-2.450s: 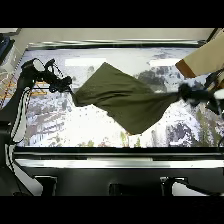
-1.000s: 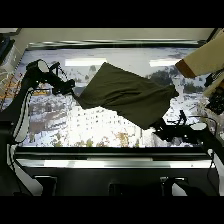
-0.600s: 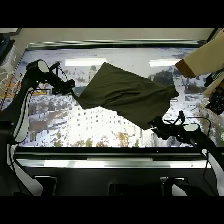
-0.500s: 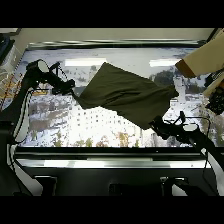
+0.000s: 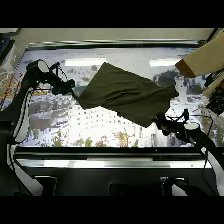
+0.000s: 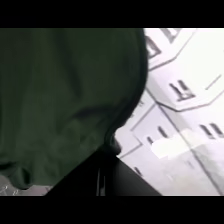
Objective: Fold the clothes and pants, and hang the long-sleeved shirts on hangers.
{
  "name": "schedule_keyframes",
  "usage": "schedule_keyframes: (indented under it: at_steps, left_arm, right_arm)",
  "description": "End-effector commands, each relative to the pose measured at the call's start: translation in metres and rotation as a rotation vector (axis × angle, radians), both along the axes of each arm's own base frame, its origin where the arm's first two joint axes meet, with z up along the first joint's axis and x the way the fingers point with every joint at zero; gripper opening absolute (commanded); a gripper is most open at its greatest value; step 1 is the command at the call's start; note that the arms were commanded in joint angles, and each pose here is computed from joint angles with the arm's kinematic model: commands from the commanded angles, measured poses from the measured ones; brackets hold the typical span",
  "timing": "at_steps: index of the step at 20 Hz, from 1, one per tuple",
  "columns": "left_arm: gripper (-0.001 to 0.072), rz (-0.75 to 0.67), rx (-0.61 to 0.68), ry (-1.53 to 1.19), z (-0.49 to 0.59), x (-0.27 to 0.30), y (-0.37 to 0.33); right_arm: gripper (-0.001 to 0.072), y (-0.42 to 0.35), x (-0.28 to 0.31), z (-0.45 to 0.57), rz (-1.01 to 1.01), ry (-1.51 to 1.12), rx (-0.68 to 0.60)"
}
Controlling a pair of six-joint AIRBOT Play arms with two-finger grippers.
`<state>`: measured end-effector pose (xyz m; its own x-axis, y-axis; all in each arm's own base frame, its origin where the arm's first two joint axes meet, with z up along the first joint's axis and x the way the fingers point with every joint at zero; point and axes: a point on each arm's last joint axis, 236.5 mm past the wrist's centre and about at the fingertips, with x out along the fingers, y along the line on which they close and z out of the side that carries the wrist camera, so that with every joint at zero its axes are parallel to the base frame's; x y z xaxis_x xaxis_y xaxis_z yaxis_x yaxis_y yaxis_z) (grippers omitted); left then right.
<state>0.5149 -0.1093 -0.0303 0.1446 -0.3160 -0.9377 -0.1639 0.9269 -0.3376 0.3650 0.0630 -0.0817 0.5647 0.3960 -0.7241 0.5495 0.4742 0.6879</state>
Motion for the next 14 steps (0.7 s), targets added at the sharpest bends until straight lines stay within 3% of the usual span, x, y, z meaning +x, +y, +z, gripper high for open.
schedule_keyframes:
  at_steps: [1, 5, 8, 11, 14]
  left_arm:
    - [0.0019, 0.005, -0.002, -0.037, 0.016, 0.004, 0.003]
    - [0.0018, 0.003, -0.007, -0.372, 0.145, 0.032, 0.019]
    - [0.0019, 0.074, 0.002, -0.805, 0.315, 0.011, 0.047]
    - [0.0019, 0.175, 0.063, -1.259, 0.483, -0.071, 0.078]
    - [0.0019, 0.238, 0.135, -1.566, 0.583, -0.18, 0.094]
  right_arm:
    - [0.0031, 0.01, 0.024, 0.058, 0.073, -0.159, -0.002]
    - [0.0032, 0.01, 0.067, 0.272, 0.162, -0.676, -0.144]
    - [0.0032, 0.021, 0.026, 0.473, 0.212, -1.107, -0.287]
    - [0.0032, 0.03, -0.064, 0.62, 0.19, -1.421, -0.423]
    - [0.0032, 0.033, -0.14, 0.688, 0.143, -1.554, -0.474]
